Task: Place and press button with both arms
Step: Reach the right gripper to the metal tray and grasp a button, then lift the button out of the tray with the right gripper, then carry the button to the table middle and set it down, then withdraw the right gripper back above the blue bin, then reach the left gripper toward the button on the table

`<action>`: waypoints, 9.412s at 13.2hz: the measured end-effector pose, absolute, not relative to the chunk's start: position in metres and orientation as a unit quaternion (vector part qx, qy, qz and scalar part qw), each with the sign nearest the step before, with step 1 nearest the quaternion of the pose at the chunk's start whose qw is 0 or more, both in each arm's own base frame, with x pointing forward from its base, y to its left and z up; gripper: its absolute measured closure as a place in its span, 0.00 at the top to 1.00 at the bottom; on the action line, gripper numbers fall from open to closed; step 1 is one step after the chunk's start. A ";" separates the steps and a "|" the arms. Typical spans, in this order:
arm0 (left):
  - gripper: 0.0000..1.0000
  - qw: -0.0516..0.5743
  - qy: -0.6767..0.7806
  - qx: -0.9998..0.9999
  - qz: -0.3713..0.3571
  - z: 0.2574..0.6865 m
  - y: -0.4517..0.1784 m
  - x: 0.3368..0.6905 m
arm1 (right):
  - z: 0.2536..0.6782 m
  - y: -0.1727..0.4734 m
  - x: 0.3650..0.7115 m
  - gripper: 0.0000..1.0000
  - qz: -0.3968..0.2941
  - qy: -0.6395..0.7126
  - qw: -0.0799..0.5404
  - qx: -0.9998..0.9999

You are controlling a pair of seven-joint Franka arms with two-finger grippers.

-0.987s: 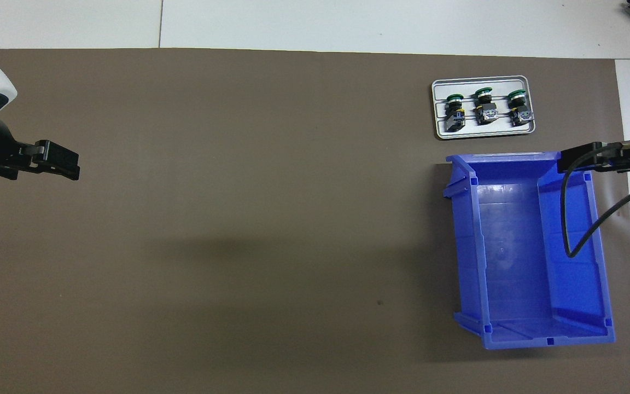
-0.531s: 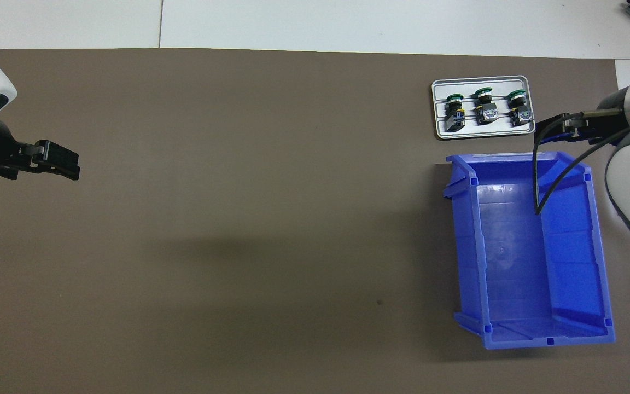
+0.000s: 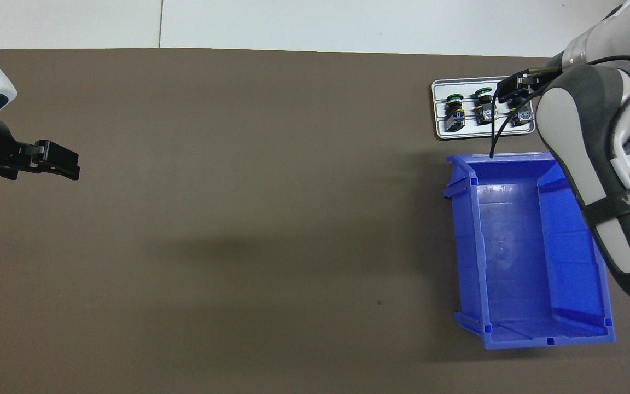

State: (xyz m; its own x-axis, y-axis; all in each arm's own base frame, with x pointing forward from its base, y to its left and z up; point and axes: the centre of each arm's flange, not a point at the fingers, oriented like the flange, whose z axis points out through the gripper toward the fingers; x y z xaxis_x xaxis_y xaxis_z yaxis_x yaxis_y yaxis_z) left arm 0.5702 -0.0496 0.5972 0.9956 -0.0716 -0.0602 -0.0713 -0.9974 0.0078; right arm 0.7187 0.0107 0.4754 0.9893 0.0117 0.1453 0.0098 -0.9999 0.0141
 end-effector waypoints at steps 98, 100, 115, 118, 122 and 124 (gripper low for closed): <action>1.00 0.003 -0.036 0.999 -0.030 0.597 -0.049 0.570 | 0.531 0.220 0.590 1.00 0.070 -0.466 -0.060 0.880; 1.00 0.003 -0.036 0.999 -0.030 0.597 -0.049 0.570 | 0.551 0.177 0.582 1.00 0.062 -0.422 -0.045 0.903; 1.00 0.004 -0.050 0.998 -0.026 0.602 -0.064 0.567 | 0.619 0.030 0.554 1.00 0.012 -0.092 0.005 0.996; 1.00 0.004 -0.061 0.998 -0.024 0.602 -0.068 0.567 | 0.618 0.017 0.554 1.00 0.007 -0.078 0.006 0.997; 1.00 0.008 -0.229 0.973 0.018 0.597 -0.100 0.571 | 0.614 0.007 0.555 1.00 0.002 -0.075 0.007 0.997; 1.00 0.010 -0.332 0.942 0.038 0.582 -0.121 0.568 | 0.614 0.007 0.555 1.00 0.001 -0.075 0.007 0.997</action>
